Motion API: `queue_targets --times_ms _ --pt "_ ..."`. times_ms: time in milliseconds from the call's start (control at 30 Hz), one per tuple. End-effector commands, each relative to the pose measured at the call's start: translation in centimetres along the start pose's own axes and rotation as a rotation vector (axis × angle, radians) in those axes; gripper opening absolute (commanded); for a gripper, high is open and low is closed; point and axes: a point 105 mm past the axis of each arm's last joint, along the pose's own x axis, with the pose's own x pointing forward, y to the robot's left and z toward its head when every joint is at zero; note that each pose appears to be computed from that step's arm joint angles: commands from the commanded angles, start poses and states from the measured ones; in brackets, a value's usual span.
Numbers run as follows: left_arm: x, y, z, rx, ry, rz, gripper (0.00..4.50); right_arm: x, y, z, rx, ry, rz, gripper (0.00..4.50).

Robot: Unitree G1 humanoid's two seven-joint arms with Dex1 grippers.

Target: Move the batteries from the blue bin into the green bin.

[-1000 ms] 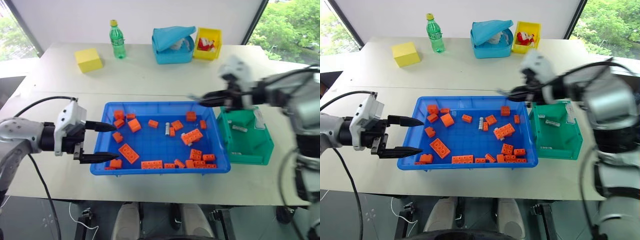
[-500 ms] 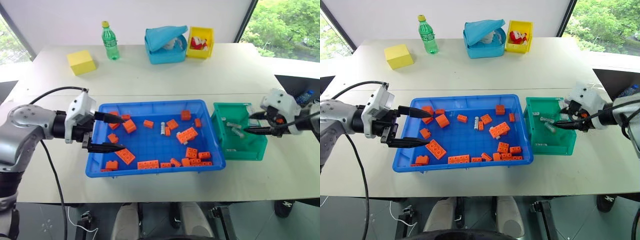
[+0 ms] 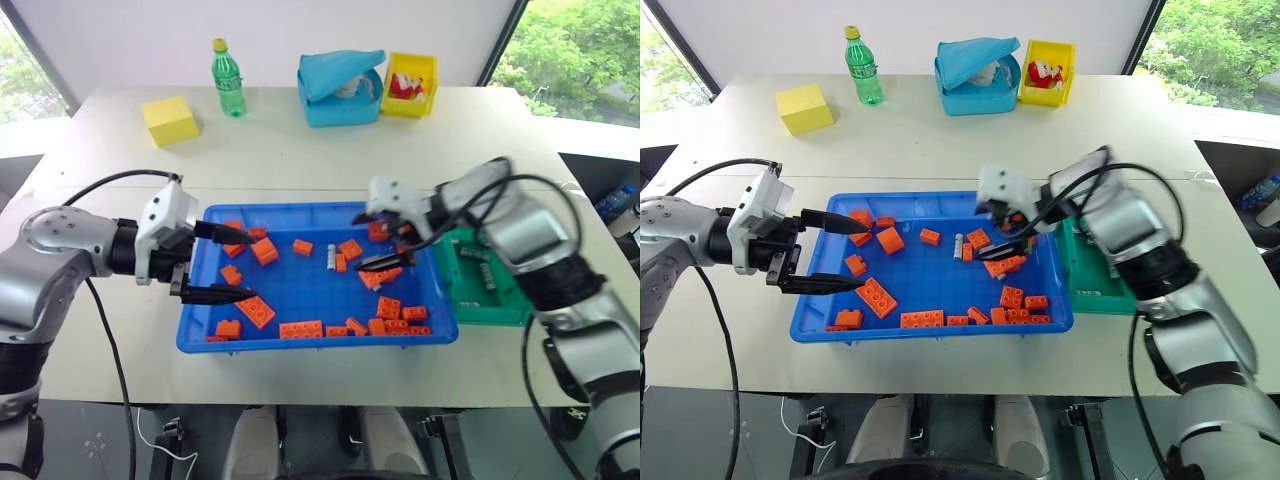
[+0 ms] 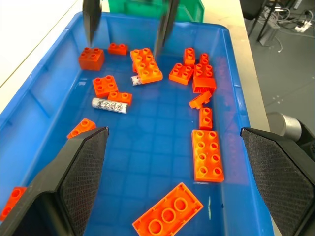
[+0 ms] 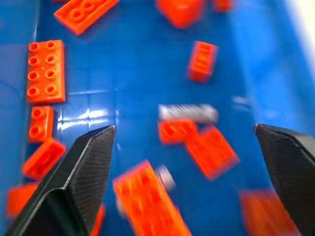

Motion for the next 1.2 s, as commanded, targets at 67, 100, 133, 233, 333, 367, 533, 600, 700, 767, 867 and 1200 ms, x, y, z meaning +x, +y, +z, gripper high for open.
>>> queue_targets --times_ms 67,100,133,233,333,367,533,600,700,767,867,1200 --pt "-0.5 -0.4 1.0 0.038 -0.006 0.032 4.50 1.2 -1.6 0.9 -0.078 0.020 -0.024 4.40" --pt "-0.5 -0.5 1.0 0.037 -0.007 0.039 4.50 1.8 -1.8 0.7 -0.080 0.027 -0.019 4.40" --pt "-0.6 -0.6 1.0 0.036 -0.006 0.044 4.50 2.2 -1.9 0.5 -0.080 0.032 -0.015 4.40" --pt "-0.8 -0.9 1.0 0.030 -0.004 0.057 4.50 3.2 -2.0 -0.2 -0.074 0.047 0.003 4.40" --pt "-0.9 -1.1 0.9 0.024 -0.002 0.069 4.50 4.0 -1.9 -0.6 -0.048 0.047 0.030 4.40" --pt "-1.0 -1.1 0.9 0.023 -0.001 0.072 4.50 4.2 -1.8 -0.7 -0.038 0.048 0.040 4.40" --pt "-1.1 -1.0 1.1 0.027 -0.001 0.078 4.50 5.4 -1.0 -1.7 -0.030 0.066 0.080 4.40" --pt "-1.0 -0.9 1.3 0.031 -0.003 0.079 4.50 5.5 -1.0 -1.6 -0.024 0.060 0.071 3.88" --pt "-0.9 -0.8 1.4 0.034 -0.006 0.072 4.50 4.9 -1.2 -0.5 -0.029 0.020 0.054 2.51" --pt "-0.8 -0.6 1.3 0.033 -0.009 0.068 4.50 3.9 -1.2 0.6 -0.027 -0.021 0.048 2.20" --pt "-0.5 -0.3 1.3 0.034 -0.016 0.060 4.50 1.0 -1.4 2.7 0.008 -0.091 0.010 2.20" --pt "0.5 0.8 1.4 0.058 -0.034 0.004 4.50 -14.0 -1.3 -1.5 0.238 -0.049 -0.370 2.20"
